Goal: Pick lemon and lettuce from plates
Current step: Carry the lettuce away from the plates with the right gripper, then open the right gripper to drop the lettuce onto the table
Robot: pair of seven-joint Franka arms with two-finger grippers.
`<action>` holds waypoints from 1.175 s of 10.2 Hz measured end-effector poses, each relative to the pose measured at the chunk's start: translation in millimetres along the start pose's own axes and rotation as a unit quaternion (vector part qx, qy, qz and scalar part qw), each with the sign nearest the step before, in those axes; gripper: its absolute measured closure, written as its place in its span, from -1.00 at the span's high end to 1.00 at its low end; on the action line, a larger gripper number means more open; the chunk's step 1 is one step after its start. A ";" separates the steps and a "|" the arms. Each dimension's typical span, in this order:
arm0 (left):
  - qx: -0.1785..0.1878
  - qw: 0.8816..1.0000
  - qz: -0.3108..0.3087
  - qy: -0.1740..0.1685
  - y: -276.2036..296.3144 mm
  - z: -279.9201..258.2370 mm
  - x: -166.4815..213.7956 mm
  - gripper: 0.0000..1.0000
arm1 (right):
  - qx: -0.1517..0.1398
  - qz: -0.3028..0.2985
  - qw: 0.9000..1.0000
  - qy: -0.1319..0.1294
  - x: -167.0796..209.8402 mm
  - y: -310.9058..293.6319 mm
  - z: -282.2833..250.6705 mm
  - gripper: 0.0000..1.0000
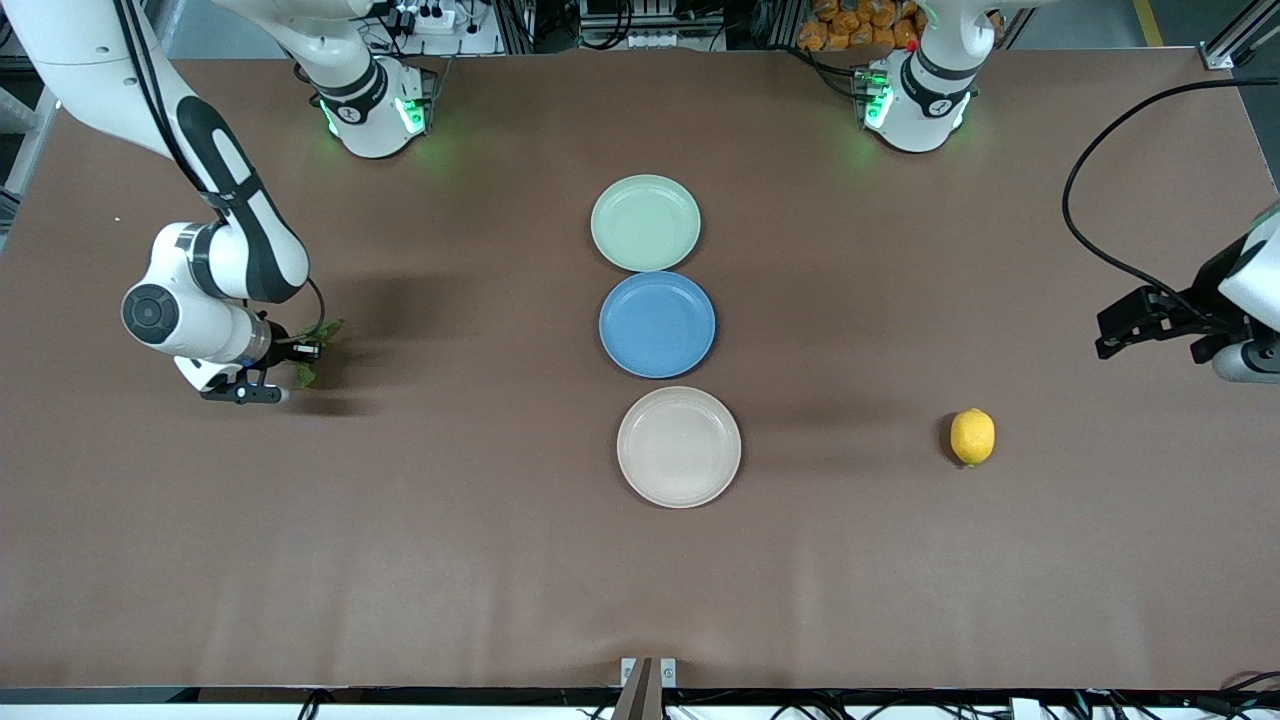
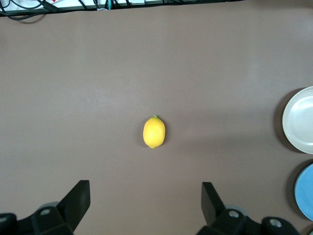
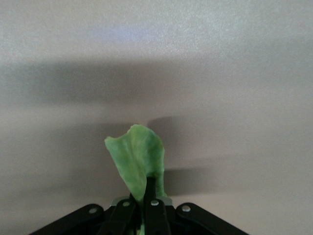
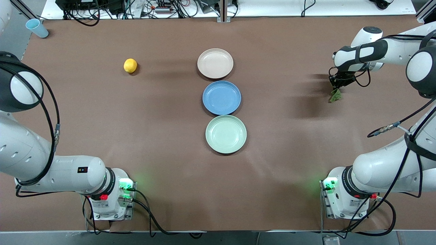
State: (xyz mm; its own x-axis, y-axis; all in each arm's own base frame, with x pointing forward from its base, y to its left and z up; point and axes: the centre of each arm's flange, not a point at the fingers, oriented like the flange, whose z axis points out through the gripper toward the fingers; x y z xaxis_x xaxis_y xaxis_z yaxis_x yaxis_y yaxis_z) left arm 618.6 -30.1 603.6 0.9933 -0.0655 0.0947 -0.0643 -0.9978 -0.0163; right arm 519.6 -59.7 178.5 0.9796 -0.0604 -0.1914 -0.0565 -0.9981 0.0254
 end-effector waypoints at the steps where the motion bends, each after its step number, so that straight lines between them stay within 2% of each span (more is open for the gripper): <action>1: 0.000 1.000 0.000 -0.002 0.0 -4.5 -3.1 1.00 | 0.000 0.000 1.000 0.000 2.0 -0.2 -2.7 -0.75; 2: 0.001 1.000 0.000 -0.001 -0.1 -7.6 -4.8 1.00 | 0.000 -0.001 1.000 -0.005 4.6 -1.3 -7.0 -0.40; 5: -0.001 1.000 0.000 -0.002 1.0 -8.3 -5.4 1.00 | -0.002 -0.004 0.999 -0.041 19.7 -5.0 -48.2 0.41; 7: -0.002 1.000 0.000 -0.009 1.2 -7.1 -6.9 1.00 | -0.003 -0.005 0.999 -0.045 26.1 -5.6 -77.1 0.96; 10: -0.002 1.000 -0.001 -0.013 0.7 -7.4 -8.5 1.00 | -0.003 -0.004 0.999 -0.048 33.5 -4.4 -108.5 1.00; 12: -0.001 1.000 0.002 -0.013 6.0 -8.0 -8.8 1.00 | -0.006 -0.006 0.998 -0.060 37.7 -8.0 -164.5 1.00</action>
State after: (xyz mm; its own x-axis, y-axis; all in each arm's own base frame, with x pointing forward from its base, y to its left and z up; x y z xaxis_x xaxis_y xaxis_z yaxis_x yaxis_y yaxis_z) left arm 608.7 -35.6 610.7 0.9952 -0.0700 0.0686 -0.0692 -0.9975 -0.0138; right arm 588.6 -51.7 332.4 0.9501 -0.0502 -0.3080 -0.0420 -0.9986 0.0332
